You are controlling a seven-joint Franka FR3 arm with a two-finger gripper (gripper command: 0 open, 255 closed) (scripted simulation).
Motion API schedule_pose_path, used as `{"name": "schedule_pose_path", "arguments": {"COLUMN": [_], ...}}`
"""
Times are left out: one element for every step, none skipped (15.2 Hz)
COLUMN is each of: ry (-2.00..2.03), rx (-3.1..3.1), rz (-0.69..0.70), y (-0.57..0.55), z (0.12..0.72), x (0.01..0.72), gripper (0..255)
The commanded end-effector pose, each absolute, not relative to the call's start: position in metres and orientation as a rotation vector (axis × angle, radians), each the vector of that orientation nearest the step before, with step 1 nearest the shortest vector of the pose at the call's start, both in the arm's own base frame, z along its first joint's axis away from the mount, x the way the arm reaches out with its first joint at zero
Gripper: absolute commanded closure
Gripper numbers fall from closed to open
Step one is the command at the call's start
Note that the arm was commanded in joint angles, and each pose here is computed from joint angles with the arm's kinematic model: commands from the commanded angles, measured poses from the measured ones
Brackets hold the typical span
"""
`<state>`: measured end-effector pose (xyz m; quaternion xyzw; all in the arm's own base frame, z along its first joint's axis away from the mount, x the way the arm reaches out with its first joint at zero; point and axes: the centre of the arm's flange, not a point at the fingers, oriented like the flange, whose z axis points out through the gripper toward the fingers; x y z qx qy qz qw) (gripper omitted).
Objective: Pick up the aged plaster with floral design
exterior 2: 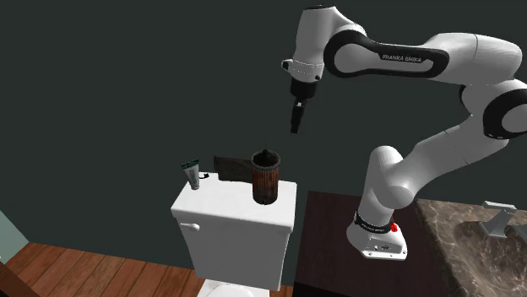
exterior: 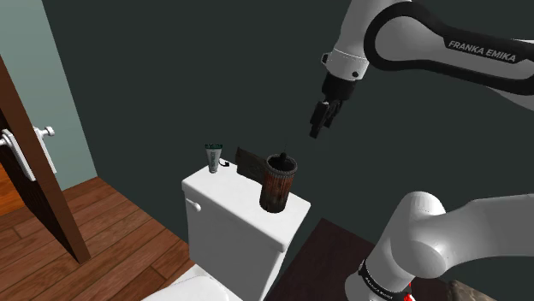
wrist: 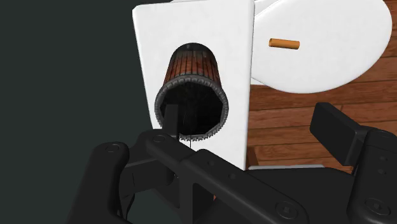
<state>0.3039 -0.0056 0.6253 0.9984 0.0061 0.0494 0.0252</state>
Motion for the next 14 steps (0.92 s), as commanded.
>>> {"name": "schedule_pose_path", "arguments": {"ry": [0.019, 0.025, 0.032, 0.038, 0.044, 0.051, 0.057, 0.063, 0.070, 0.076, 0.083, 0.089, 0.096, 0.102], "rx": [3.087, 3.092, 3.096, 3.100, 3.105, 3.109, 3.113, 3.118, 3.122, 3.126, 3.130, 3.134, 3.139, 3.143], "rz": [0.153, 0.151, 0.149, 0.147, 0.145, 0.143, 0.141, 0.139, 0.137, 0.135, 0.133, 0.131, 0.129, 0.127], "y": [-0.006, -0.010, -0.015, -0.020, -0.024, -0.029, -0.033, -0.037, -0.041, -0.046, -0.050, -0.054, -0.058, -0.061], "z": [0.625, 0.617, 0.608, 0.599, 0.591, 0.582, 0.573, 0.564, 0.555, 0.546, 0.537, 0.529, 0.520, 0.510], "x": [0.304, 0.313, 0.323, 0.332, 0.341, 0.350, 0.360, 0.369, 0.378, 0.388, 0.397, 0.406, 0.416, 0.425], "gripper": [0, 0, 0, 0, 0, 0, 0, 0, 0, 0, 0, 0, 0, 0]}}
